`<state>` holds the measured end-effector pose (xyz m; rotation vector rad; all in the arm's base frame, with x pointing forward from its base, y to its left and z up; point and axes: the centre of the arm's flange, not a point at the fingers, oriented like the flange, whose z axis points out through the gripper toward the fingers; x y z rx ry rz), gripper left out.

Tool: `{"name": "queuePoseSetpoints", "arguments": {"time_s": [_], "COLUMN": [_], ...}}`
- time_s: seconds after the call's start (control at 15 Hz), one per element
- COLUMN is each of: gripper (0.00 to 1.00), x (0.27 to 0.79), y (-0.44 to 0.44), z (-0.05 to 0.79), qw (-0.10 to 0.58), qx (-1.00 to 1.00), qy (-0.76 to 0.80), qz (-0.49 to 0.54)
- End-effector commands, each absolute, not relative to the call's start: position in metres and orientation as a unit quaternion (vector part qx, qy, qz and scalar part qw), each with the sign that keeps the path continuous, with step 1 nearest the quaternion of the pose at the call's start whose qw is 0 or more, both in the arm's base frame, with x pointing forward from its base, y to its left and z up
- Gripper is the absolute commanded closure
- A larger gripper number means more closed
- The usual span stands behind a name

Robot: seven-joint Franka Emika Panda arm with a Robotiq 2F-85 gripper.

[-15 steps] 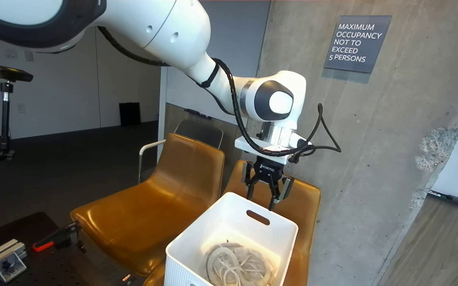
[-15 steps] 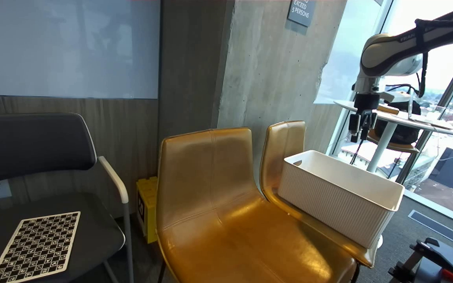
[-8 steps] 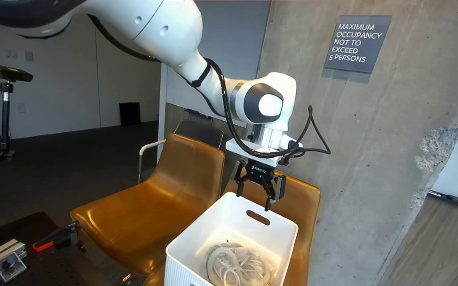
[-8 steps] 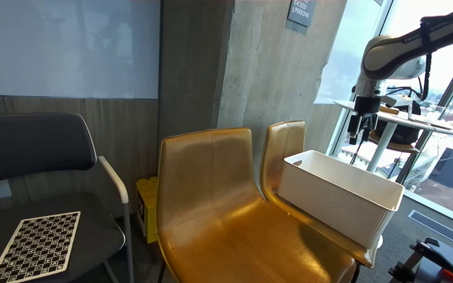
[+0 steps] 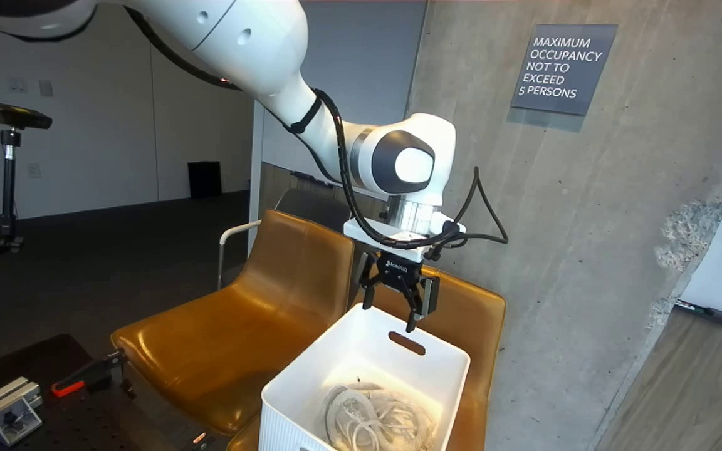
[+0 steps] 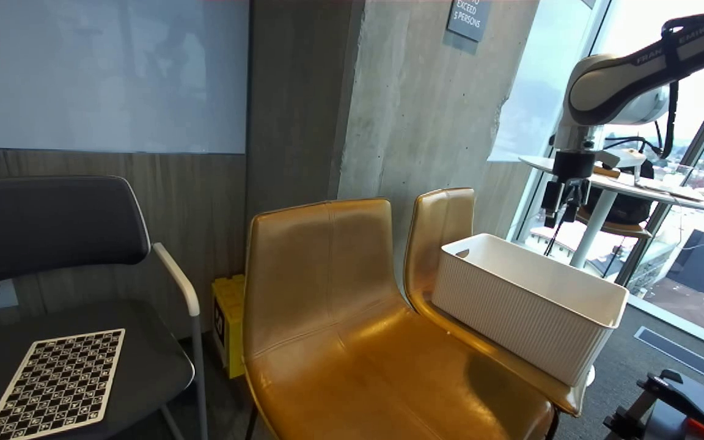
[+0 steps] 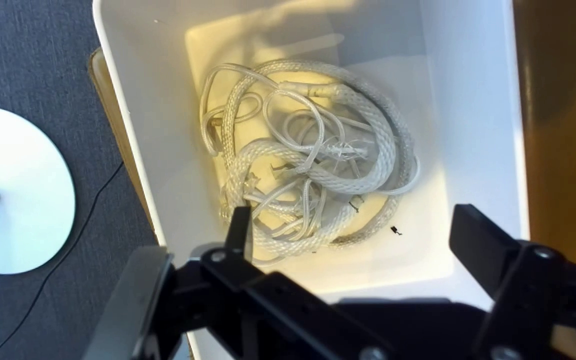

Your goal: Put the ropes in the basket

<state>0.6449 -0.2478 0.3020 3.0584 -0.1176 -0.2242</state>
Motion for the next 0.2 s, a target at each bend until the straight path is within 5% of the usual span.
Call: {"name": "queuePoseSetpoints", "arguments": {"time_s": [0.0,0.13], "gripper": [0.00,0.00], "x": [0.6448,0.6448], "y": [-0.2478,-0.2478], "z": [0.3020,0.3019], "qw": [0.036,0.036], "qx": [0.996,0.996], "qy": [-0.038,-0.038], "qz": [-0.073,-0.073]}}
